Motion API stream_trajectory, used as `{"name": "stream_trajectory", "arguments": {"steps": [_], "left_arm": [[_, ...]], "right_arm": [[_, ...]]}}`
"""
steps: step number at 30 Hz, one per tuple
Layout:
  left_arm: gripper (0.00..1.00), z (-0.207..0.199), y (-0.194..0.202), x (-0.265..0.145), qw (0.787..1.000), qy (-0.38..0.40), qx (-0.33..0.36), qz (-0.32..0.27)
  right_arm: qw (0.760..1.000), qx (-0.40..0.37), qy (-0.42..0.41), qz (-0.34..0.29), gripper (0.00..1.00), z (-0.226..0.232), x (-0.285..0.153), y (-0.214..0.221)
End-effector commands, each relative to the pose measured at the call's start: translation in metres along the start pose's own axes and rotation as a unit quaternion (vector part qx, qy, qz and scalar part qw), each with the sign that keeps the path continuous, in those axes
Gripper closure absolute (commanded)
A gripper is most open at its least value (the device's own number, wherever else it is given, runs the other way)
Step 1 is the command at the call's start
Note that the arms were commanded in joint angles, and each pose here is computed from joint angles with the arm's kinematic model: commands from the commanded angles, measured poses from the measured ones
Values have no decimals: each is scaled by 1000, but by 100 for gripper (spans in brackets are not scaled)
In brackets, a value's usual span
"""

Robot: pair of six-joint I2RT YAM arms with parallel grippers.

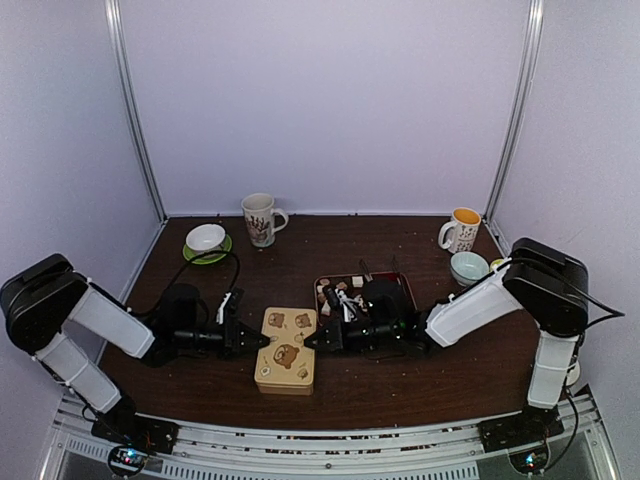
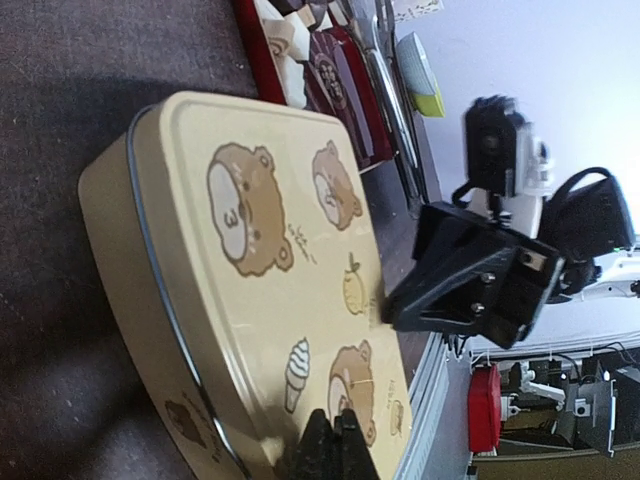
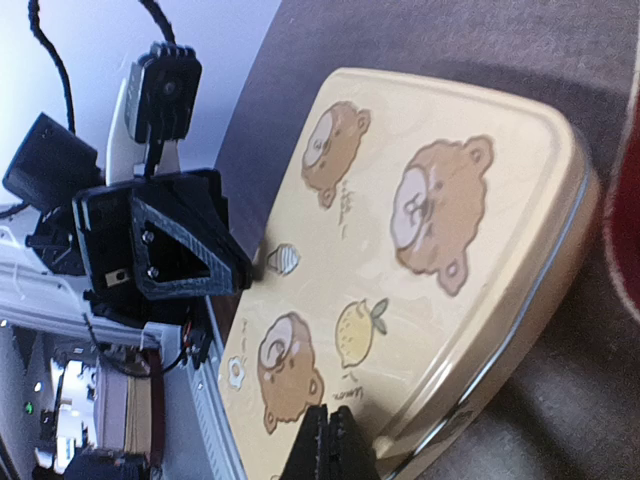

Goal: Pack the chocolate

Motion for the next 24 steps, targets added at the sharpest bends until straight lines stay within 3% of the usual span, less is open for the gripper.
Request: {"name": "stream_trajectory", "arguments": {"steps": [1, 8, 17, 21, 24], "left_arm": [[100, -19, 3, -4, 1000, -7, 29, -5], [100, 2, 30, 5, 996, -68, 26, 44], [100, -25, 33, -14, 999, -32, 18, 2], [100, -30, 41, -23, 999, -40, 29, -2], [100, -11, 55, -20, 999, -50, 16, 11]], "right_arm": [[1000, 21, 11, -11, 100, -18, 2, 6], [1000, -28, 6, -1, 100, 16, -19, 15], [1000, 4, 16, 19, 100, -21, 0, 41], [1000, -20, 8, 14, 100, -2, -10, 39], [997, -77, -10, 31, 100, 23, -17, 53]]}}
Point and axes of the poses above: each gripper's point midway between its finger pads, its own x axis out along the fingers, its own z axis along the line the jaws close on, y = z × x, the point moved 4 cm from there along -x, back along the fingers, and after that the axes turned 3 degrees about x, right-handed, at the moved point
